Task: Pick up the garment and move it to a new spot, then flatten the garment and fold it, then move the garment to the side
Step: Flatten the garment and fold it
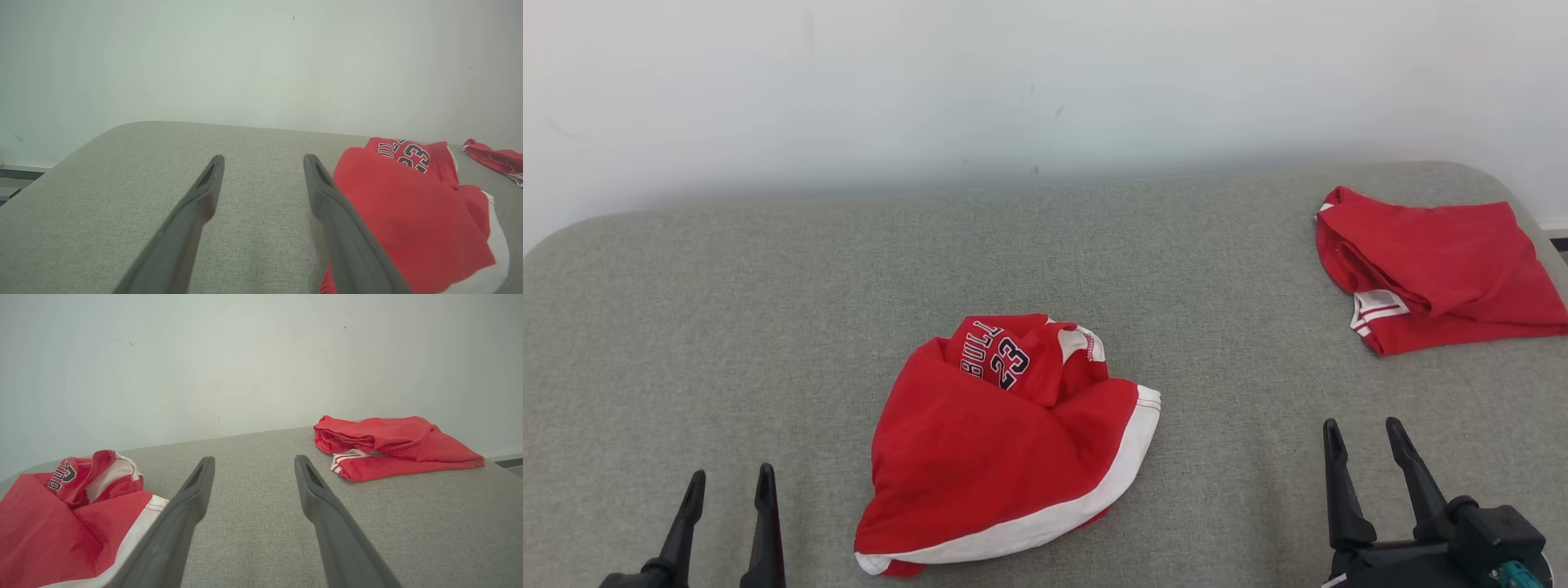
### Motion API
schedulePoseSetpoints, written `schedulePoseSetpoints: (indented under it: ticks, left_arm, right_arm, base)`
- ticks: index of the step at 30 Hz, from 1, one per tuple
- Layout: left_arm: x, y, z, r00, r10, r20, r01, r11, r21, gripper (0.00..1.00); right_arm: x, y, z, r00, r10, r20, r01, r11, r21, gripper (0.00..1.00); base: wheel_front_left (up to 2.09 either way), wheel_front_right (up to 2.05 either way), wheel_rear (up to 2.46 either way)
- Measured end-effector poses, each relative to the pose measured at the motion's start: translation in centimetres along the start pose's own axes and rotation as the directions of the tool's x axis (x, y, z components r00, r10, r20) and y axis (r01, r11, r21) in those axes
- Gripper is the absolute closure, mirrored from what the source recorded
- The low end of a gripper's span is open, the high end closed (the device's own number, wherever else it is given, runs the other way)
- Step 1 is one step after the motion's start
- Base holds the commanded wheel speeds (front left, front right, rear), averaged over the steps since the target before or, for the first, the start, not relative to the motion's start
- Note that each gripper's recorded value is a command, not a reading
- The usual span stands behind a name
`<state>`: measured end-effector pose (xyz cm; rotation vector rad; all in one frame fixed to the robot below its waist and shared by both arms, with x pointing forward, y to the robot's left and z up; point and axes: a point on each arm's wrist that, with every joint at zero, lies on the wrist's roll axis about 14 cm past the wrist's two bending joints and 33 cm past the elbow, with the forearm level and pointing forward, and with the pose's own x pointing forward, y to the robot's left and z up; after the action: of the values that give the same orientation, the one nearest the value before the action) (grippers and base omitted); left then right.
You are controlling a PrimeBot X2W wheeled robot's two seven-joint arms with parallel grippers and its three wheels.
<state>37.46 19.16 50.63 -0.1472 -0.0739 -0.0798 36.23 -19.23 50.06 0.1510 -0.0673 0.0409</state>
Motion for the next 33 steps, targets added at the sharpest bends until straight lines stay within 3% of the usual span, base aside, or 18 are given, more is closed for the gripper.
schedulePoseSetpoints:
  ticks: [33]
  left_arm:
    - [-1.3,0.6,-1.0,0.999,0.025,-0.031,-0.025,1.0,-0.009,0.0]
  right_arm:
    - [-0.3,1.3,-0.6,0.999,0.046,-0.02,-0.046,0.999,0.004,0.0]
  base:
    - [0.0,0.0,0.0]
